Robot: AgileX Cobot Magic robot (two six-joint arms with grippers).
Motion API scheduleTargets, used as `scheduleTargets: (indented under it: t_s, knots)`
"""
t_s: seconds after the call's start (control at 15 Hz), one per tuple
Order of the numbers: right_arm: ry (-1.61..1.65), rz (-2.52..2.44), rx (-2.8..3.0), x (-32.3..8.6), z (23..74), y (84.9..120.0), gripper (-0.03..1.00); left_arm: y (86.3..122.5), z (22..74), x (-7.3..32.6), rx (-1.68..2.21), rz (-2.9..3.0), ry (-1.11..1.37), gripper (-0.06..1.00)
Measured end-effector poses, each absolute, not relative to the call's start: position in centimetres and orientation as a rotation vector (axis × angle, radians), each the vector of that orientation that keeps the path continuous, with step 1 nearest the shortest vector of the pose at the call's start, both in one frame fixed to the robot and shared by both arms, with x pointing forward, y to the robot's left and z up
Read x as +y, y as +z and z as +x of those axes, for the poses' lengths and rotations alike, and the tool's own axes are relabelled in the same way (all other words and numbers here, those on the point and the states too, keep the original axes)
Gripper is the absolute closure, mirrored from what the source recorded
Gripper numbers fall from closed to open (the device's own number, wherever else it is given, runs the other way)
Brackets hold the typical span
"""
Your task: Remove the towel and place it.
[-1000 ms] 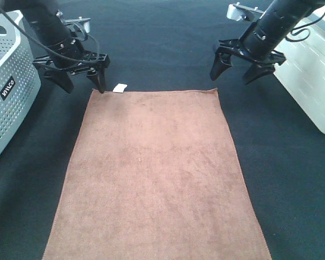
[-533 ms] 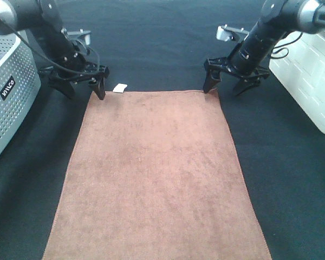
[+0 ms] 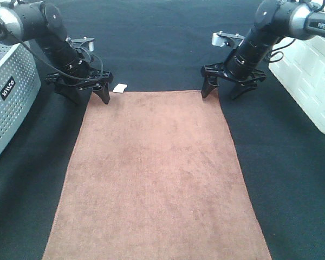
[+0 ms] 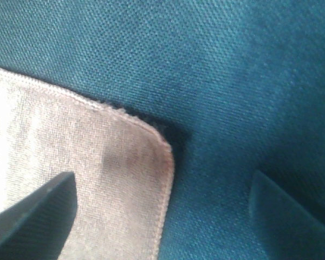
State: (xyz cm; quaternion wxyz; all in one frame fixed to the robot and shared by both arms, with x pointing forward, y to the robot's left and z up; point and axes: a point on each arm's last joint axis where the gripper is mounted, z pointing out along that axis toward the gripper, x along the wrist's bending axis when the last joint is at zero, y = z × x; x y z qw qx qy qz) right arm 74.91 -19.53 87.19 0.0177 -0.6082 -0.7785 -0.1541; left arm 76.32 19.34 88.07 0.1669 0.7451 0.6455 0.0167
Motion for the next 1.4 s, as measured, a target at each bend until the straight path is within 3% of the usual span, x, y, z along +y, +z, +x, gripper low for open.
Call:
scheduleTargets:
  t_s: [0.27,0.47,0.6,0.73,0.87,1.4]
  knots:
    - [-0.495,-1.837,-2.509,-16.9,74.8,86.8,0.21,88.2,76.3,19.1,1.837,2.075,-0.003,0.19]
    - [-0.513,-1.819,-2.554,-15.8,74.7,86.6,0.32,87.7,76.3,17.9,1.821,2.053,-0.042,0.31]
    - [-0.521,-1.817,-2.562,-15.5,74.7,86.4,0.51,87.4,76.3,17.7,1.819,2.046,-0.037,0.48]
    - [-0.521,-1.817,-2.561,-15.3,74.7,86.3,0.77,87.3,76.5,17.7,1.81,2.043,-0.026,0.81]
    - [-0.522,-1.819,-2.559,-15.3,74.7,86.2,0.96,87.2,76.5,17.4,1.782,2.062,-0.02,0.93]
    - [-0.548,-1.826,-2.609,-15.3,74.9,87.0,0.97,88.1,77.3,17.3,1.693,2.099,0.054,0.94]
